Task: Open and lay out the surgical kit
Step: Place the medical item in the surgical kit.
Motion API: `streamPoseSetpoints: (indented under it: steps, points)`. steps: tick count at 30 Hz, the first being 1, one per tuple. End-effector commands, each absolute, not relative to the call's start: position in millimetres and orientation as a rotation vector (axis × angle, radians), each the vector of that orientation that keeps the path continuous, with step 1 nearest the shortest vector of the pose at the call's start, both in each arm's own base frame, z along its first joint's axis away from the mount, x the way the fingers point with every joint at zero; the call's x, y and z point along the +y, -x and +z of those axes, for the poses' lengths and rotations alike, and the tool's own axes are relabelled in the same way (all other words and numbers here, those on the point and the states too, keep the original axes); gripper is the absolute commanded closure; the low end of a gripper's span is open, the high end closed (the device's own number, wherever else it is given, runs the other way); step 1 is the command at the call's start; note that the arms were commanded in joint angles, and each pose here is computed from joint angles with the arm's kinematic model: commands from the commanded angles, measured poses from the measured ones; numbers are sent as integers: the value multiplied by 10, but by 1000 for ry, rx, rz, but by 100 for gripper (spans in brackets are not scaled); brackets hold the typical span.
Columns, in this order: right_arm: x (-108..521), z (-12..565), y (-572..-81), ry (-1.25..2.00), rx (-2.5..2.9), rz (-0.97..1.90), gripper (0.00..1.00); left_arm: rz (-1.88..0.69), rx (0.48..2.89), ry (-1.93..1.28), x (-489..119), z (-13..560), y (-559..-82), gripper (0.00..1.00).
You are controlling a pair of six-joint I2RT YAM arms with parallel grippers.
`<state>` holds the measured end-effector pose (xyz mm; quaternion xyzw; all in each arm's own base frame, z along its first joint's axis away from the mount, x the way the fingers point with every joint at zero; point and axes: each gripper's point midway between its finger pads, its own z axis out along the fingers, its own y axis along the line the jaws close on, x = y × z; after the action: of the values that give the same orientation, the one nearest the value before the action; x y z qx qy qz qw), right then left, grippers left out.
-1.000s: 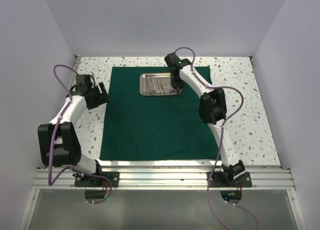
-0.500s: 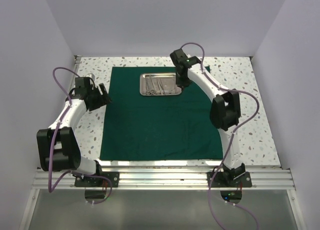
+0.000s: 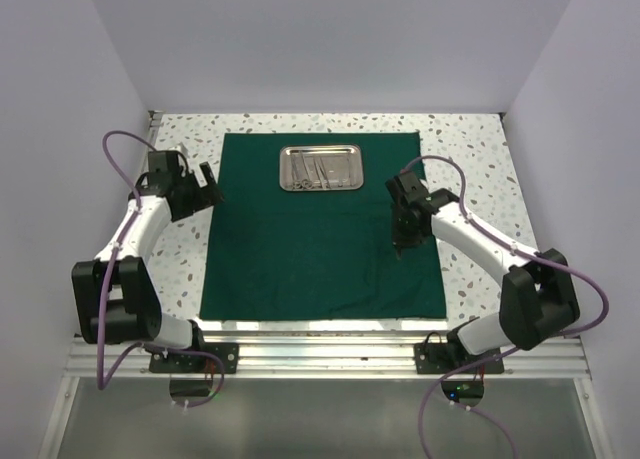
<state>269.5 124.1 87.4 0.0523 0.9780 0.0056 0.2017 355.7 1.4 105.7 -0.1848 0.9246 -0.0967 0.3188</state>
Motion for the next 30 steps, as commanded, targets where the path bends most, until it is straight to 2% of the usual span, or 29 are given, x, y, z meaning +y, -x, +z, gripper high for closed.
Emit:
streamPoseSetpoints:
  steps: [1,4,5,8,9,10,11,12,13,14,15,18,22,27,28,30]
  points:
    - [1393,783,-2675,-205,2683,150,100,-257,2341,461,38,1490,-3631,0]
    - [1339,625,-2538,-215,2705,144,100,-256,2279,470,44,1671,-3583,0]
    - [1310,543,-2464,-210,2724,134,100,-274,2170,437,30,1933,-3607,0]
    - [1271,413,-2350,-186,2759,121,100,-392,2205,478,-114,1803,-3572,0]
    - [1254,389,-2328,-177,2769,109,96,-472,2247,437,-237,1732,-3525,0]
    - [1209,377,-2289,-165,2786,80,70,-629,2257,350,-452,1701,-3458,0]
    - [1193,402,-2286,-160,2788,68,58,-664,2238,358,-500,1702,-3427,0]
    - [1164,453,-2294,-155,2778,46,38,-674,2208,375,-512,1725,-3396,0]
    - [1153,549,-2312,-140,2770,38,30,-682,2147,380,-525,1816,-3356,0]
    - [1156,622,-2342,-135,2755,43,14,-677,2133,382,-516,1854,-3343,0]
    - [1164,731,-2378,-132,2729,55,9,-656,2137,387,-490,1862,-3335,0]
    - [1249,1049,-2543,-120,2681,90,6,-587,2158,365,-410,1978,-3379,0]
    - [1627,1614,-3022,-87,2560,260,6,-525,2056,330,-328,2141,-3416,0]
    - [1939,1902,-3627,2,2523,266,6,-860,2068,314,-725,1847,-3408,0]
    - [2034,2165,-3835,9,2462,292,6,-875,2089,323,-741,1790,-3421,0]
    - [2149,1967,-4096,42,2504,249,8,-785,2104,333,-630,1739,-3517,0]
